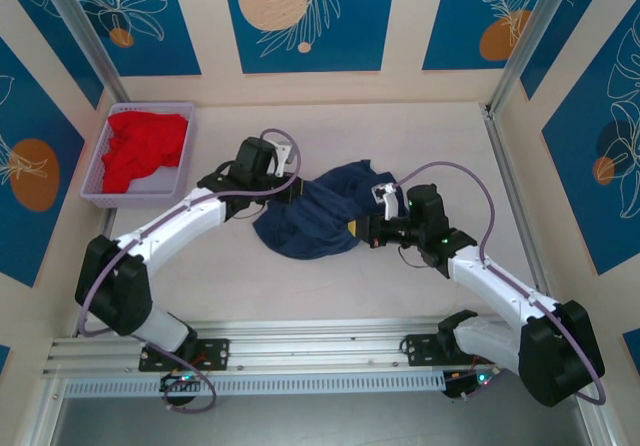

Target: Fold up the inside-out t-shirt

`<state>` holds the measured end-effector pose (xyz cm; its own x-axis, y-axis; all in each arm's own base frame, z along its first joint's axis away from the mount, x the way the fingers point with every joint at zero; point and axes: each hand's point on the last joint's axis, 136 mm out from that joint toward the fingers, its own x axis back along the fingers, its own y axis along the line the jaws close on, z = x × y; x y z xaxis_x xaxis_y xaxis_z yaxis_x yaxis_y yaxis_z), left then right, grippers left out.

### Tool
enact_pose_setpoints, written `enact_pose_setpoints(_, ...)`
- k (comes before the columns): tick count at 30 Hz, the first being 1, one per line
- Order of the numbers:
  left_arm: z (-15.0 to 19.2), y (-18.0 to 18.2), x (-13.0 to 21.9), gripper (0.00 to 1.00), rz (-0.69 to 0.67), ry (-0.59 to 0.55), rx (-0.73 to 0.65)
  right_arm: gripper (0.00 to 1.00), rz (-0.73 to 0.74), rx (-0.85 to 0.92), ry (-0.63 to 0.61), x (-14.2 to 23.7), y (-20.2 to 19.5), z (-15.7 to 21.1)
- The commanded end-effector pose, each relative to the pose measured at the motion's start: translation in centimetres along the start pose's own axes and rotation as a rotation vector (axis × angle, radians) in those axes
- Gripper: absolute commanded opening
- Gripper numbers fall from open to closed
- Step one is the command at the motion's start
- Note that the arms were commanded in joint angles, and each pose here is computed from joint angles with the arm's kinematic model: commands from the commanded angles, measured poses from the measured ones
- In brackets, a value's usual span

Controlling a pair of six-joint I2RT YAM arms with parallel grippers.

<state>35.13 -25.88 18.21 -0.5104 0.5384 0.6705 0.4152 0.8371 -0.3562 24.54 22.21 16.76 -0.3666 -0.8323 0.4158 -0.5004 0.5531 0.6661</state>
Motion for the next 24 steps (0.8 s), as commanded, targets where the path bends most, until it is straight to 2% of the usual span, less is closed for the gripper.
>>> enact_pose_setpoints(1, 1.1, 1.8, -0.3, 0.29, -0.094, 0.032, -0.037, 0.0, -0.08, 0.047, -0.014, 0.0, 1.3, -0.8)
enact_pose_setpoints(4, 1.6, 1.5, 0.8, 0.45, -0.134, 0.01, -0.074, 0.0, -0.083, 0.033, -0.014, -0.3, 1.1, -1.0)
enact_pose_setpoints(8, 3.1, -1.0, 2.3, 0.56, -0.103, -0.003, -0.119, 0.0, -0.08, 0.031, -0.016, -0.5, 1.0, -1.1)
enact_pose_setpoints(15, 6.1, -7.0, 1.8, 0.63, 0.159, 0.069, -0.021, 0.0, -0.066, 0.034, -0.023, -0.5, 0.7, -1.3)
enact_pose_setpoints(21, 6.2, -7.9, -1.4, 0.67, 0.204, 0.101, 0.042, 0.0, -0.069, 0.032, -0.029, -0.4, 0.8, -1.3)
enact_pose_setpoints(24, 5.7, -8.6, -2.8, 0.61, 0.245, 0.09, 0.076, 0.0, -0.071, 0.03, -0.033, -0.3, 0.8, -1.2)
